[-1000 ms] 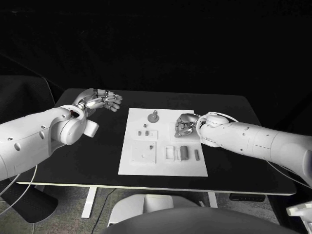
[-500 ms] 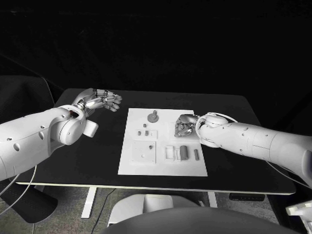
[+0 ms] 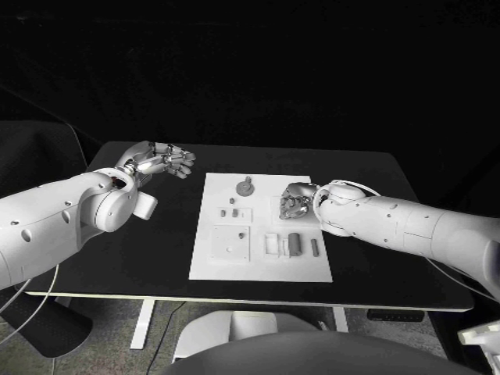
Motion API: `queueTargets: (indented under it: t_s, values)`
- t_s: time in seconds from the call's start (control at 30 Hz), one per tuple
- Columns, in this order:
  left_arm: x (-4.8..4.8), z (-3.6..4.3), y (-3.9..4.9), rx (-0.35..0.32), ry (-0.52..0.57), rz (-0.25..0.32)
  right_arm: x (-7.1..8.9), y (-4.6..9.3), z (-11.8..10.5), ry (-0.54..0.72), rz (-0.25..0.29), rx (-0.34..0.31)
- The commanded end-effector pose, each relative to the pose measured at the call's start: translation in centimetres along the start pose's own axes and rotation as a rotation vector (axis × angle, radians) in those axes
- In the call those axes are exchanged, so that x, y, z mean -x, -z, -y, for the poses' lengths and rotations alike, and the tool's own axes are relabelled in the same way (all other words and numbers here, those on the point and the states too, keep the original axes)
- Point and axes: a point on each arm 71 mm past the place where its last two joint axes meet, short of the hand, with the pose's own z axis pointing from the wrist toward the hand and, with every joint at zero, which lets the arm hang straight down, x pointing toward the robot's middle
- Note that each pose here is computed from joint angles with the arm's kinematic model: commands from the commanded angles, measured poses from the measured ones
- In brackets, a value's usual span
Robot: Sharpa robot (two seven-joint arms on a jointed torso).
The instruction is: Assemble the parts on the task board
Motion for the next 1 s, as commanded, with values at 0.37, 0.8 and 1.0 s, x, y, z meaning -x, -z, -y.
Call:
queueTargets:
  t_s: [0.37,0.8,1.0]
  values:
    - [-0.09,0.21,-0.01,-0.015,0.009,-0.010,0.2,0.3,-0.9,0.010,0.043,0.045]
    - [0.18,0.11,0.09,-0.011,0.007,-0.004,1.4,1.3,-1.7,0.011,0.076,0.082]
    - [0.26,0.10,0.17,-0.010,0.007,-0.002,3.2,2.0,-3.0,0.012,0.102,0.122]
